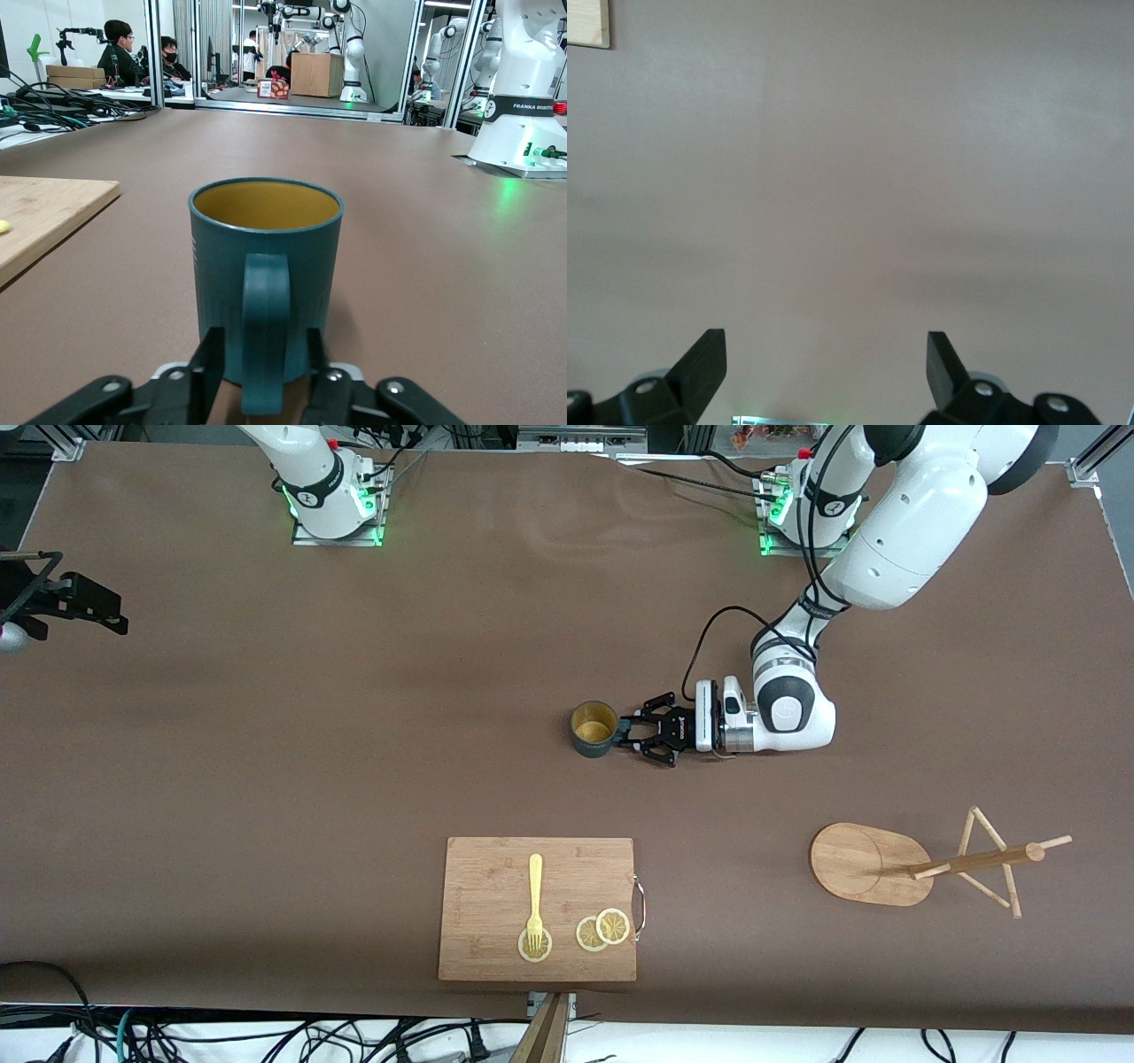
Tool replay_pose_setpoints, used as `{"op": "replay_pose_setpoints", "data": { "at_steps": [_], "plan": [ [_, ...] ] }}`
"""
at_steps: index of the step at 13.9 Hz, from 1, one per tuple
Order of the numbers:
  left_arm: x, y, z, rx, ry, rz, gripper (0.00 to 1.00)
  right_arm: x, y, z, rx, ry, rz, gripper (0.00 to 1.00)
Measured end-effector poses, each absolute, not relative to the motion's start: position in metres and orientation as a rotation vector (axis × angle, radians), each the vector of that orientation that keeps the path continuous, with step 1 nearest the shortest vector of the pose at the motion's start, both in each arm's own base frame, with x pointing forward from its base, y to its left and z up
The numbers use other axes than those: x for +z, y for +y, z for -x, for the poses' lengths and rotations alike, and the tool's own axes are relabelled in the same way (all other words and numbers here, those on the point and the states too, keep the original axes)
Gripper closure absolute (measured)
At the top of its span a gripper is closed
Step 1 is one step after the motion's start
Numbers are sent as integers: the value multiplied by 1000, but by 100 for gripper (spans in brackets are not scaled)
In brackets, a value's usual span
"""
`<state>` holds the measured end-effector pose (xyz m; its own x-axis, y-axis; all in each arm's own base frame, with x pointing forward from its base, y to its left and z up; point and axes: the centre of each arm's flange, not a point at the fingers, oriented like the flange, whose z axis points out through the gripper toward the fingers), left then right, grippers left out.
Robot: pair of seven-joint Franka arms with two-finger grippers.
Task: Pass cup and hang on rack
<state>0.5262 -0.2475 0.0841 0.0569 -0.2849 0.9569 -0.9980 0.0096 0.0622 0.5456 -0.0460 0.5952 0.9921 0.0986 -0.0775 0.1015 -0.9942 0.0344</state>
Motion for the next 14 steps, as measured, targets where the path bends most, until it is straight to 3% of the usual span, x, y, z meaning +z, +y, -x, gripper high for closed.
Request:
{"op": "replay_pose_setpoints", "data": {
  "at_steps": [1,3,9,14],
  "plan": [
    [84,-248,-526,1001,-1380,-1431,58,595,-46,-546,-118,149,-3097,0],
    [84,-247,-526,1003,-1383,-1429,79,595,-46,-546,-117,133,-3100,0],
    [135,-189,-565,1078,-1380,-1522,79,595,-57,-545,-102,58,-3199,0],
    [215,-75,-565,855,-1094,-1754,79,595,-57,-545,-102,59,-3199,0]
  ]
}}
